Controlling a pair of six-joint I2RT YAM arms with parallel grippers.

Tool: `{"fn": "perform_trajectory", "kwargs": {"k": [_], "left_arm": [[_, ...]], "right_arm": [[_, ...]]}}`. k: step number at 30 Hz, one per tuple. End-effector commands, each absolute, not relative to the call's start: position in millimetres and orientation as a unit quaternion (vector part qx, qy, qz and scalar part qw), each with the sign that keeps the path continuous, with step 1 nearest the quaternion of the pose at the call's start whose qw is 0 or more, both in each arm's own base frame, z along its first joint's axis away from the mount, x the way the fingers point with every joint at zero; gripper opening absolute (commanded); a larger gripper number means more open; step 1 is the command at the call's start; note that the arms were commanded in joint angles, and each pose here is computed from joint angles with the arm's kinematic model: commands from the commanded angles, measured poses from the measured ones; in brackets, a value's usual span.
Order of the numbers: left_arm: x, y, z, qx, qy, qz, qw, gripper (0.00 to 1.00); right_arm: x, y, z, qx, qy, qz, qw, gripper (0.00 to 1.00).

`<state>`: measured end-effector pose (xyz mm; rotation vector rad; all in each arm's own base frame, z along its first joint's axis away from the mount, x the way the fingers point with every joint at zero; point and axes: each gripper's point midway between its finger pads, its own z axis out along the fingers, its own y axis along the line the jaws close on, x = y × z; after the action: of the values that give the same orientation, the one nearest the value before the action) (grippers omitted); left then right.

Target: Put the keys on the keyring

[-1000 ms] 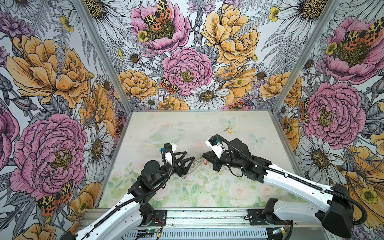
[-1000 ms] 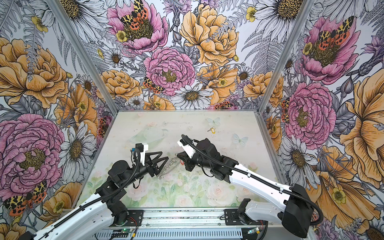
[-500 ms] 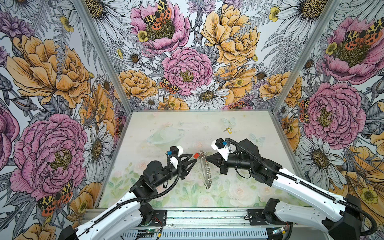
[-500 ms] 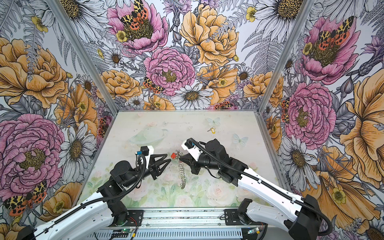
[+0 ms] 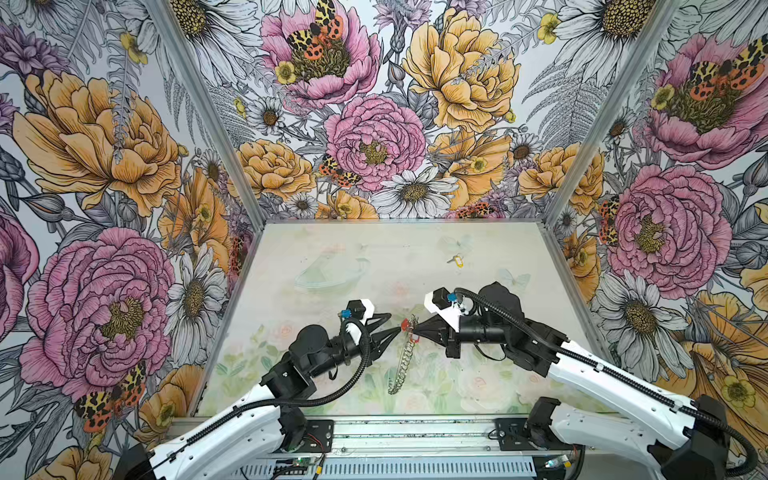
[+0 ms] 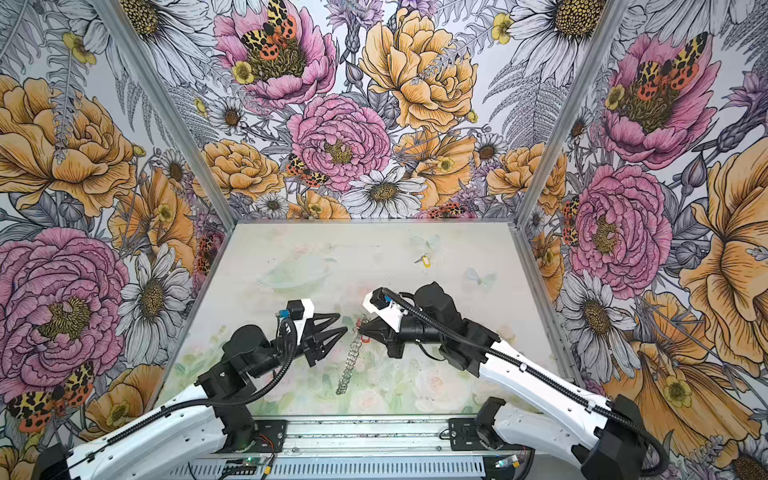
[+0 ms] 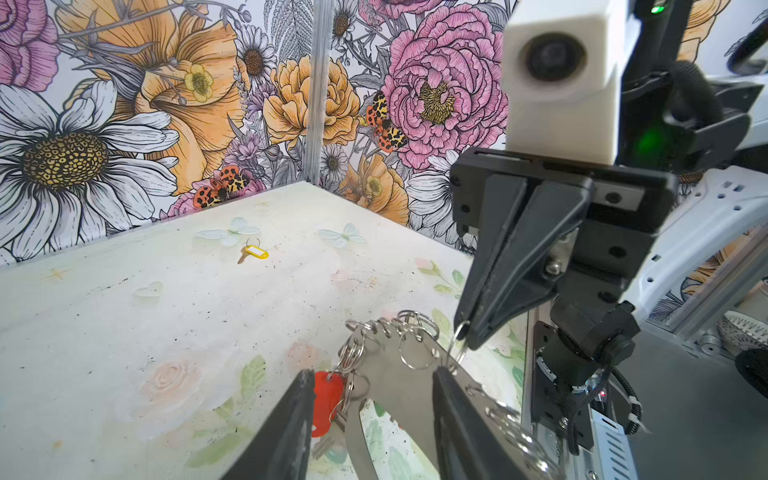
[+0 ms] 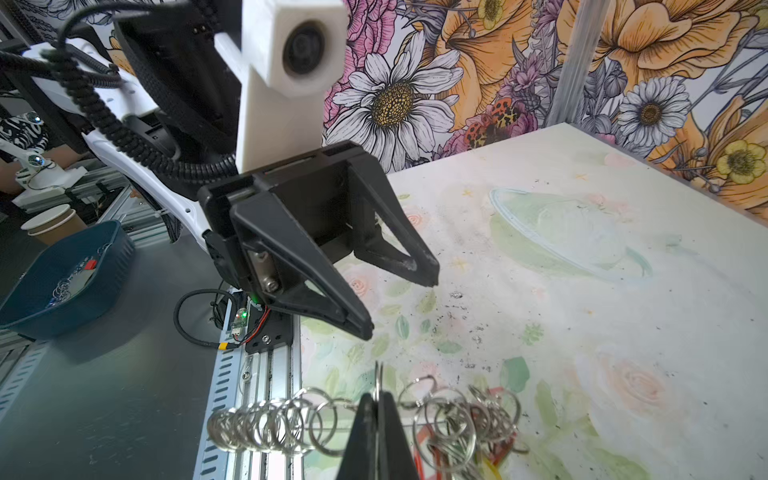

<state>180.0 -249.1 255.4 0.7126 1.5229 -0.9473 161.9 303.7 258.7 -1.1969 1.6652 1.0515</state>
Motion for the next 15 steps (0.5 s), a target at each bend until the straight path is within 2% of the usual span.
{"fn": "perform_trajectory", "kwargs": {"k": [1, 9, 15], "left_arm": [[173, -251, 267, 0.314, 0.628, -0.417, 0.577, 0.47], [154, -255, 268, 0.351, 0.598, -0.440, 0.571, 0.34], [149, -259, 265, 0.371, 0.590, -0.438, 0.568, 0.32]], "right_arm": [[159, 307, 283, -0.484, 0.619, 0.434, 0.441, 0.00], [157, 309, 287, -0.483, 0.607, 0.446, 0.446, 0.00], [151, 310, 293, -0.484, 0.592, 0.465, 0.447, 0.00]]}}
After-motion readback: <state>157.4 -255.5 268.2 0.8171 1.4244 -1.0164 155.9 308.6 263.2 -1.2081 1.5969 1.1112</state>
